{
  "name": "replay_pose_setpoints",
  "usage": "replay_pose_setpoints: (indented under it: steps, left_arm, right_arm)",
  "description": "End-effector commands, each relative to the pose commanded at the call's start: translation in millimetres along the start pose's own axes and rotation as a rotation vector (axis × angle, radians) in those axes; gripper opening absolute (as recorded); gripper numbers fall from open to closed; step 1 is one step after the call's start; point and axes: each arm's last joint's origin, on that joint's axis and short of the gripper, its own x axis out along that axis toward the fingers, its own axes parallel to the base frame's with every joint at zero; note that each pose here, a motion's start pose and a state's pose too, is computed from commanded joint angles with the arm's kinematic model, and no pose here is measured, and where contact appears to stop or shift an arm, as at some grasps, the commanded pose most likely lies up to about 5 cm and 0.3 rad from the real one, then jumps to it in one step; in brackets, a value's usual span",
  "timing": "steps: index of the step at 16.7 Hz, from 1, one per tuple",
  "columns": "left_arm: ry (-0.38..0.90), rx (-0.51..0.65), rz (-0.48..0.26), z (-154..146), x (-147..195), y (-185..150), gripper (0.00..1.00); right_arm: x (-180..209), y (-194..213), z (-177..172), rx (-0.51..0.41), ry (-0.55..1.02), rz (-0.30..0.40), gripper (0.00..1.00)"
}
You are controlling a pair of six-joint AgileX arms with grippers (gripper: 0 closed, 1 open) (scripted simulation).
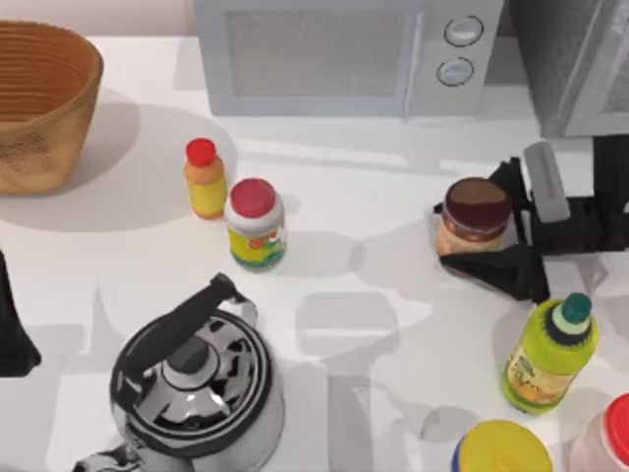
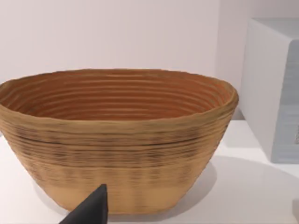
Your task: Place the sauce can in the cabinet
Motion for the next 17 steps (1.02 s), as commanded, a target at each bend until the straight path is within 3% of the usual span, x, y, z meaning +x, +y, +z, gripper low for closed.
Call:
replay_pose_setpoints:
  steps: [3,10,13,17]
  left_arm:
    - [0.0,0.0,0.0,0.0,0.0,0.0,1.0]
    - [0.0,0.0,0.0,0.0,0.0,0.0,1.0]
    - [0.0,0.0,0.0,0.0,0.0,0.0,1.0]
    - [0.0,0.0,0.0,0.0,0.0,0.0,1.0]
  right_arm:
    - [-3.2,-3.2,17.8,0.006,0.003,-0.007,0.0]
    - [-17.6,-4.4,101.4,0.05,0.006,-0.019,0.0]
    - [-14.8,-0.4,138.5,0.015,0.001,-0.001,0.0]
    - [-14.9,0.6,148.8,-0.001,0.0,0.0,0.0]
